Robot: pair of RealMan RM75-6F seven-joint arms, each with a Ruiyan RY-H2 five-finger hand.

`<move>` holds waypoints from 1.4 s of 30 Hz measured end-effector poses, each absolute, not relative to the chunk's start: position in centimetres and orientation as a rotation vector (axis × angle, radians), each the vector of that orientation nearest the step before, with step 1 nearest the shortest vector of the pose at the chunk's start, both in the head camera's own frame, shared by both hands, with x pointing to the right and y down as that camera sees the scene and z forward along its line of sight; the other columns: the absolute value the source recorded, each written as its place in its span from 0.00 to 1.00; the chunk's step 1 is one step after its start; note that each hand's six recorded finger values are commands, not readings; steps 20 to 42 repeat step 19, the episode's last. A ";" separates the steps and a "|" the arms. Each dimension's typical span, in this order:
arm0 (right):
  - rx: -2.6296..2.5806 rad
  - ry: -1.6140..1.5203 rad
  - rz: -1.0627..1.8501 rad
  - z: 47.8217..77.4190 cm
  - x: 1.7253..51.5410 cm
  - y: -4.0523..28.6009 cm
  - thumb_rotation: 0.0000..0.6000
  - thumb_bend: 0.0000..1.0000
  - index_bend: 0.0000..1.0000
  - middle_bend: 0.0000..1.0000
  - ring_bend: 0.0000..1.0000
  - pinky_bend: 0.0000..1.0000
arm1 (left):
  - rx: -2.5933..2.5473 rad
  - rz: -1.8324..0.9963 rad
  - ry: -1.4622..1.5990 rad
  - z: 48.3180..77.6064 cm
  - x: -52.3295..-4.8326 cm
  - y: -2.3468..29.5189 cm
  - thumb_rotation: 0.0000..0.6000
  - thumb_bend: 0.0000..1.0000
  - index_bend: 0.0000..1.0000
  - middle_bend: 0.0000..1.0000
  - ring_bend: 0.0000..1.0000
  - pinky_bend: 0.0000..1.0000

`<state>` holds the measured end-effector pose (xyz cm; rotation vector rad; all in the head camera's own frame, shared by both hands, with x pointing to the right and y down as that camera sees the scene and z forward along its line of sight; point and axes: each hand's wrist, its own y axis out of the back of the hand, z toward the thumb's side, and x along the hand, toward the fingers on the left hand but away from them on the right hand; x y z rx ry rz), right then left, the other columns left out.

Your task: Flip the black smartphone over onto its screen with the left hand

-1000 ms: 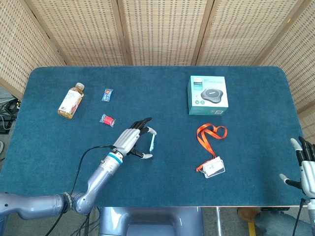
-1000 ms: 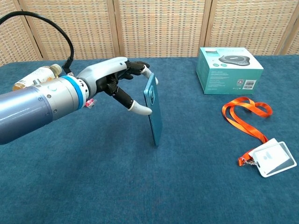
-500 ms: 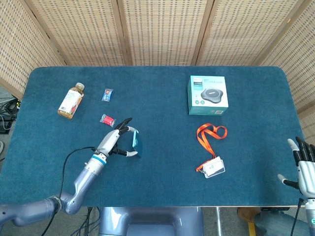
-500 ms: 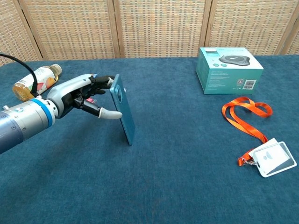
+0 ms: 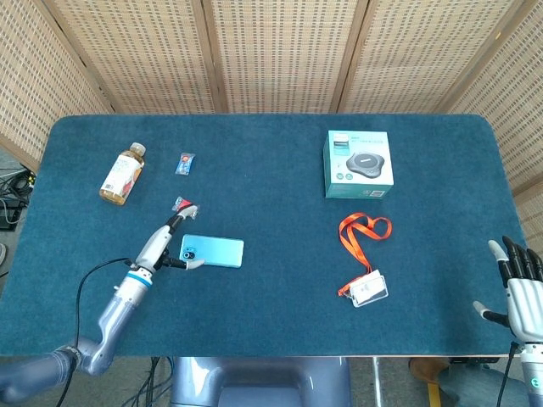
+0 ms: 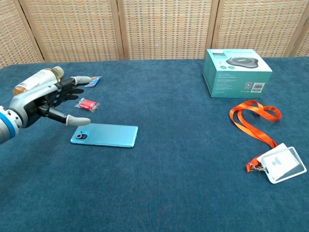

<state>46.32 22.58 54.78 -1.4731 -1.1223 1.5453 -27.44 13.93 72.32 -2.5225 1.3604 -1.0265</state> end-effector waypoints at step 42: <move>-1.496 -1.133 1.508 54.1 45.7 22.7 1.00 0.00 0.00 0.00 0.00 0.00 | -1.738 -1.352 1.084 57.3 -40.5 17.5 1.00 0.00 0.00 0.00 0.00 0.00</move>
